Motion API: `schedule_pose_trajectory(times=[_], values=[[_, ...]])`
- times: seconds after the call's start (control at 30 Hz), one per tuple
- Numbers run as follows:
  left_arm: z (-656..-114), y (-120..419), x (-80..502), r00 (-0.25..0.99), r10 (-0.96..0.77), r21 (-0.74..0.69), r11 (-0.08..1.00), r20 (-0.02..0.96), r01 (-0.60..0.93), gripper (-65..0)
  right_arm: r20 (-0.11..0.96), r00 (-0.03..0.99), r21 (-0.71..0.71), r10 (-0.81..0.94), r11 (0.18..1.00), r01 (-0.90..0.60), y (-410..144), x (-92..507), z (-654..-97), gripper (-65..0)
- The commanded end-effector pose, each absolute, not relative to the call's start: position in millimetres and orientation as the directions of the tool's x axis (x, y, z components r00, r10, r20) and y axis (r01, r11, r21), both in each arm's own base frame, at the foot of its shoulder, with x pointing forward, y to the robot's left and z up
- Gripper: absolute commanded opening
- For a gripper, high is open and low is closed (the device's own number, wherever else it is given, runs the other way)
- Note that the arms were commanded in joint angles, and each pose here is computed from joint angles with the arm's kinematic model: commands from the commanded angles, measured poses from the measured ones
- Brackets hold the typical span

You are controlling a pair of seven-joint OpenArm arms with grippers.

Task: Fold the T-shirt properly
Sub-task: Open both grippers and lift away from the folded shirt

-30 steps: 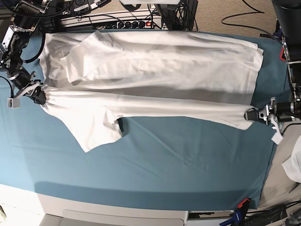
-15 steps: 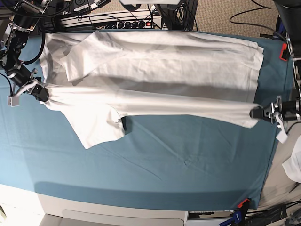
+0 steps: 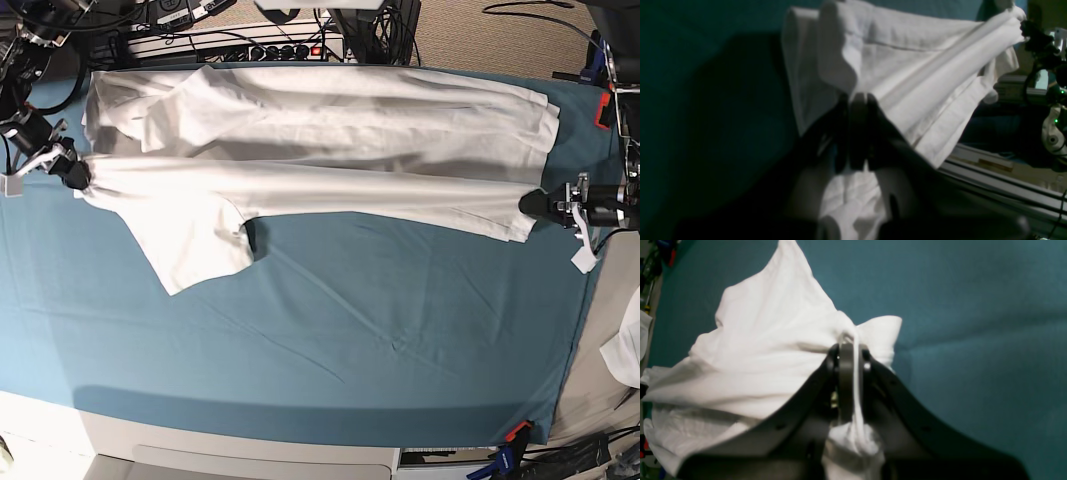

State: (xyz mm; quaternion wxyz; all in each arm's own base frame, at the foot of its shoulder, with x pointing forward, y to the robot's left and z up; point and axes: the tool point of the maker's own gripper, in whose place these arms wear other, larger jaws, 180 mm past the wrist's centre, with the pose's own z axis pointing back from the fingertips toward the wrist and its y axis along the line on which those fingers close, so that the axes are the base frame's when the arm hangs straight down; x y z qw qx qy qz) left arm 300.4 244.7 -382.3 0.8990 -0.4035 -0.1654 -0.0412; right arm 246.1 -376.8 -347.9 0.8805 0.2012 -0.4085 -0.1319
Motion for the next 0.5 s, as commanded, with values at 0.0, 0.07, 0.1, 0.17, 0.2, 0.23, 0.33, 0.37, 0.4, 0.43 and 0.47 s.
schedule_pose_trajectory(times=[0.0,0.07,0.1,0.17,0.2,0.23,0.33,0.37,0.4,0.43,0.47], values=[[-366.1,259.9,311.2,0.925,0.061,-0.684,0.692,0.375,0.231,-65.0,0.714,0.584,0.437,-0.387,0.897,0.060,-390.6,253.4,-327.0,-65.0],[-366.1,260.1,311.1,0.925,0.062,-0.684,0.693,0.374,0.230,-65.0,0.710,0.583,0.447,-0.395,0.892,0.061,-388.2,252.3,-329.0,-65.0],[-366.2,260.0,311.0,0.925,0.062,-0.684,0.693,0.374,0.230,-65.0,0.709,0.582,0.450,-0.398,0.891,0.061,-387.2,252.3,-329.8,-65.0],[-367.9,260.2,308.9,0.927,0.061,-0.685,0.693,0.369,0.226,-65.0,0.706,0.581,0.458,-0.405,0.887,0.062,-384.6,252.2,-332.0,-65.0],[-369.6,260.0,307.0,0.929,0.062,-0.686,0.693,0.364,0.223,-65.0,0.703,0.582,0.462,-0.409,0.885,0.063,-383.3,251.7,-333.5,-65.0],[-372.1,260.0,303.9,0.933,0.062,-0.688,0.693,0.356,0.217,-65.0,0.699,0.586,0.466,-0.411,0.883,0.064,-381.7,250.9,-335.4,-65.0],[-381.7,259.4,292.1,0.943,0.061,-0.695,0.691,0.327,0.196,-65.0,0.692,0.592,0.467,-0.414,0.881,0.071,-378.9,249.6,-340.4,-65.0],[-384.4,258.8,288.8,0.946,0.061,-0.698,0.691,0.318,0.190,-65.0,0.693,0.587,0.471,-0.419,0.879,0.071,-377.9,249.9,-340.9,-65.0],[-386.1,257.8,287.0,0.948,0.061,-0.700,0.689,0.314,0.187,-65.0,0.695,0.581,0.475,-0.424,0.877,0.071,-377.1,250.7,-341.0,-62.4],[-387.5,257.5,285.1,0.948,0.058,-0.700,0.688,0.312,0.189,-58.9,0.694,0.579,0.479,-0.428,0.875,0.073,-376.0,250.6,-342.0,-57.0],[-388.2,257.4,284.2,0.949,0.058,-0.701,0.688,0.310,0.187,-52.6,0.694,0.577,0.482,-0.431,0.873,0.073,-375.1,250.6,-342.6,-51.8]])
